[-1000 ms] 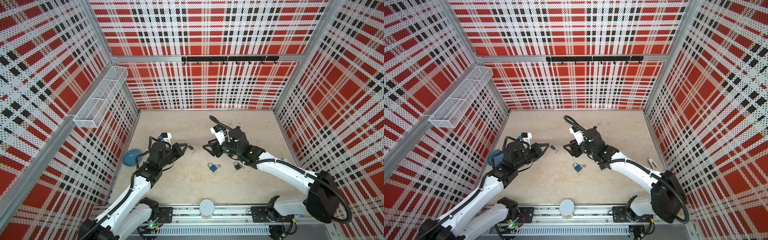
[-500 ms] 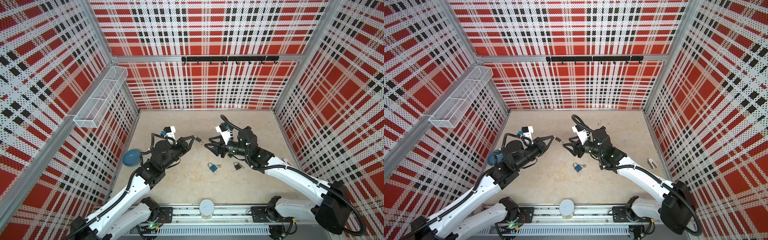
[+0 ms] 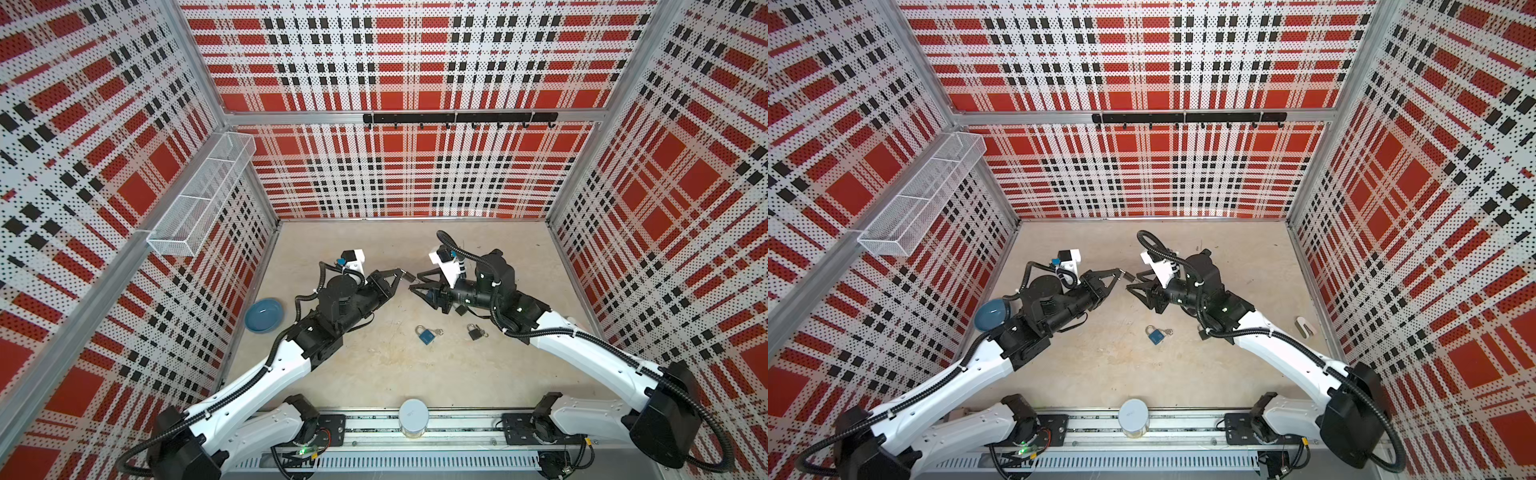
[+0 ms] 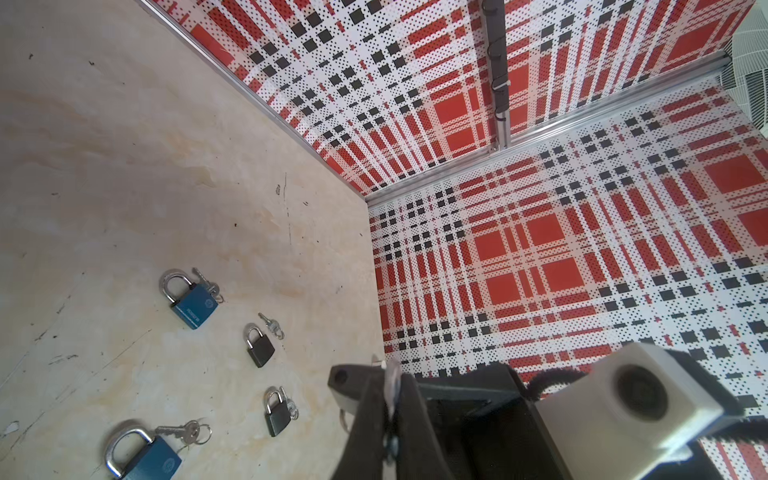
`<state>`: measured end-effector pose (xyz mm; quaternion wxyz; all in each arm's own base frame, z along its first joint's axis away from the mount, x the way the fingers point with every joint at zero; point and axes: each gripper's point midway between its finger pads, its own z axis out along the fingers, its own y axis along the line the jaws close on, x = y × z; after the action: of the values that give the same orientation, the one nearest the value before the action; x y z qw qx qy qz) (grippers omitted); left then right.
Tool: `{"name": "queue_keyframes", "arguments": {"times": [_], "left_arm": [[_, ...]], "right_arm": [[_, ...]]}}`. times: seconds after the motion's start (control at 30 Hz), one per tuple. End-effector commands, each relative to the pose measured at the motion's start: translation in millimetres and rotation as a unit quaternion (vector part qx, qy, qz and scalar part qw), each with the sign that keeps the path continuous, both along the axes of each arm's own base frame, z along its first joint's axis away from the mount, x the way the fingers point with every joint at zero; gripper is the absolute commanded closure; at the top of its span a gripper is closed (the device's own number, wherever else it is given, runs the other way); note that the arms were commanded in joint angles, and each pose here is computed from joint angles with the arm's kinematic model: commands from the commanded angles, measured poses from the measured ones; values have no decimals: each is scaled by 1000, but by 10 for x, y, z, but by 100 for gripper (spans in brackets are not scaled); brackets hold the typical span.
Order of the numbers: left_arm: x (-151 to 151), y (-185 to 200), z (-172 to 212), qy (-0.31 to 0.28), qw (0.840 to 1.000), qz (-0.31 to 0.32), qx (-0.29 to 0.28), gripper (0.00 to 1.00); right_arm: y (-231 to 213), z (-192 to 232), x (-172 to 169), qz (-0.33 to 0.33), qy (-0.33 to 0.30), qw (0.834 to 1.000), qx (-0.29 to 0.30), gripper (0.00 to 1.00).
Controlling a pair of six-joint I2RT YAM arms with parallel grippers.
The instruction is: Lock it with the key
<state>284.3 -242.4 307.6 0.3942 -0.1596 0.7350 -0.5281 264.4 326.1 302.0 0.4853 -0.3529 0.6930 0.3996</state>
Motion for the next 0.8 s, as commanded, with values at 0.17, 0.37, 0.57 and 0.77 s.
{"name": "queue_keyframes", "arguments": {"times": [0.17, 0.37, 0.57, 0.77], "left_arm": [[-16, 10, 434, -42, 998, 5, -48, 100], [-30, 7, 448, -42, 998, 4, -51, 100], [-44, 6, 471, -44, 998, 2, -54, 100], [-43, 10, 460, -42, 998, 3, -56, 100]], "right_arm": [[78, 96, 144, -8, -35, 999, -7, 61], [101, 92, 170, -7, -37, 999, -6, 68], [115, 104, 200, -9, -39, 999, -6, 72], [128, 122, 213, -10, -40, 999, -5, 75]]}}
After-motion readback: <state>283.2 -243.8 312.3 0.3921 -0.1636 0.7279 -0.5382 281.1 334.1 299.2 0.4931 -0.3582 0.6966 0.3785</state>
